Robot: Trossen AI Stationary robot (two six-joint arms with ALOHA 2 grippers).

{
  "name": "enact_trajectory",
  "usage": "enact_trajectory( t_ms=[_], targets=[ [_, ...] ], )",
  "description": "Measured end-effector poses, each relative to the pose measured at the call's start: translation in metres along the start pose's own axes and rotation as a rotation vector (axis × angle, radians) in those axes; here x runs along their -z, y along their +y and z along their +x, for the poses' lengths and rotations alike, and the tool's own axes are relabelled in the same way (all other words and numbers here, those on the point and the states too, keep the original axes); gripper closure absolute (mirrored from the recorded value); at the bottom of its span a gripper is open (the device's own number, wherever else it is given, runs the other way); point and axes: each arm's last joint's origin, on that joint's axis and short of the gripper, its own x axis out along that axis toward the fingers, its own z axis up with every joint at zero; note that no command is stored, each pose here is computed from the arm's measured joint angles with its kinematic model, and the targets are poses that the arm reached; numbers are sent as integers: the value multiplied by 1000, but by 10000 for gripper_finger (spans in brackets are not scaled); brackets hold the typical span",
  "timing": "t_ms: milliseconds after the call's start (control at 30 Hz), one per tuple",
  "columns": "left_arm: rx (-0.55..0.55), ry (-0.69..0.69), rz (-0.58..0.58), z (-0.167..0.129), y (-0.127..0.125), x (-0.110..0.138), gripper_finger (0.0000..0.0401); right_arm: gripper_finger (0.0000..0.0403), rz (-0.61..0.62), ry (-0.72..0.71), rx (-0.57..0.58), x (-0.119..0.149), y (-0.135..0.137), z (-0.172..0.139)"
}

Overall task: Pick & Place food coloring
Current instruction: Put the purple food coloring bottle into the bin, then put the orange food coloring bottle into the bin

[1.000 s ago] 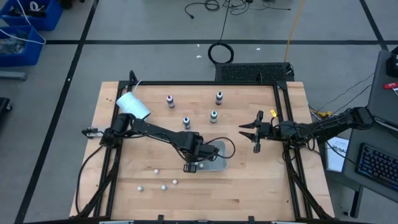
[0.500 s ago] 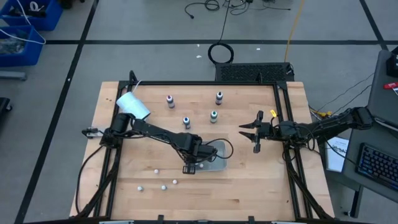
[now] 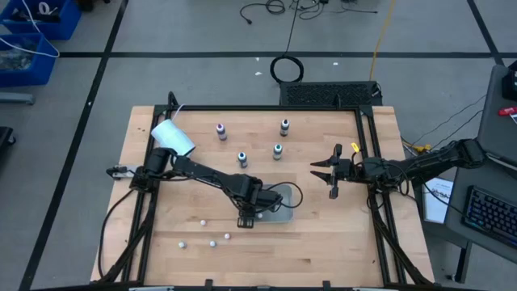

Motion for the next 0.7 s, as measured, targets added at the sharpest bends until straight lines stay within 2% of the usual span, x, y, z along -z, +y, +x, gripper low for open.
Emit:
enact_trajectory(
  t_ms=[333, 700],
  targets=[
    [4, -33, -1, -14, 1, 1, 242, 298, 0, 0, 0, 0, 0, 0],
    [12, -133, -38, -66, 3, 13, 248, 298, 0, 0, 1, 0, 0, 0]
  ],
)
